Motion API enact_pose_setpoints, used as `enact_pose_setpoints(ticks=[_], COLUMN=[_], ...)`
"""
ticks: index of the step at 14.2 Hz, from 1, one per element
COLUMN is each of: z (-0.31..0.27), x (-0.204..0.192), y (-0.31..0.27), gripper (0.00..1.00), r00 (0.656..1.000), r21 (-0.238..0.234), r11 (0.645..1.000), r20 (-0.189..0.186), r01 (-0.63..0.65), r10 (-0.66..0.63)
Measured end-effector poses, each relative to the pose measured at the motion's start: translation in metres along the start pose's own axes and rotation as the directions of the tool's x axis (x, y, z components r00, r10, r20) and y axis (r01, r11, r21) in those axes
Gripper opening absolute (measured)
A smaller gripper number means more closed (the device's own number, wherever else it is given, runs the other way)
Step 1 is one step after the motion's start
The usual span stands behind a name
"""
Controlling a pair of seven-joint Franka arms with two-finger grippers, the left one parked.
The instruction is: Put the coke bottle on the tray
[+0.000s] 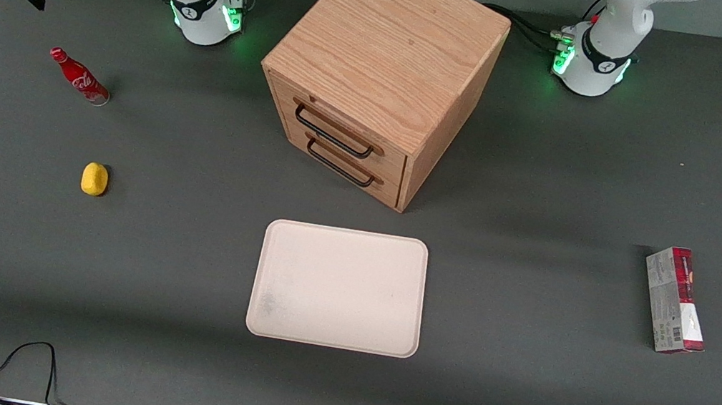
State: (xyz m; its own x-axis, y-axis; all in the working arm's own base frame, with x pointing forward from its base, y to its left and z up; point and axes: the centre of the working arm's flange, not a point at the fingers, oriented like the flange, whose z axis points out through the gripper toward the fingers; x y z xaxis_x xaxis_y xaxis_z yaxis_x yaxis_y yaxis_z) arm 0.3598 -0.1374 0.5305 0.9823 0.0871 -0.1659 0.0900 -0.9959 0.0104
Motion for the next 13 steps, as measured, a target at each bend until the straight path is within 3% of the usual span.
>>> enact_pose_setpoints(ticks=[2, 4, 9, 13], z=[0.058, 0.107, 0.192, 0.195], x=[-0.011, -0.033, -0.080, -0.075], y=[0.024, 0.054, 0.115, 0.109], gripper=[1.00, 1.00, 1.00, 1.00], r00=[0.999, 0.998, 0.999, 0.999], r21=[-0.025, -0.020, 0.064, 0.064], r11=[1.000, 1.000, 0.997, 0.998], r20=[0.046, 0.057, -0.017, -0.028], r01=[-0.016, -0.021, -0.032, -0.015], r10=[0.017, 0.022, 0.033, 0.017])
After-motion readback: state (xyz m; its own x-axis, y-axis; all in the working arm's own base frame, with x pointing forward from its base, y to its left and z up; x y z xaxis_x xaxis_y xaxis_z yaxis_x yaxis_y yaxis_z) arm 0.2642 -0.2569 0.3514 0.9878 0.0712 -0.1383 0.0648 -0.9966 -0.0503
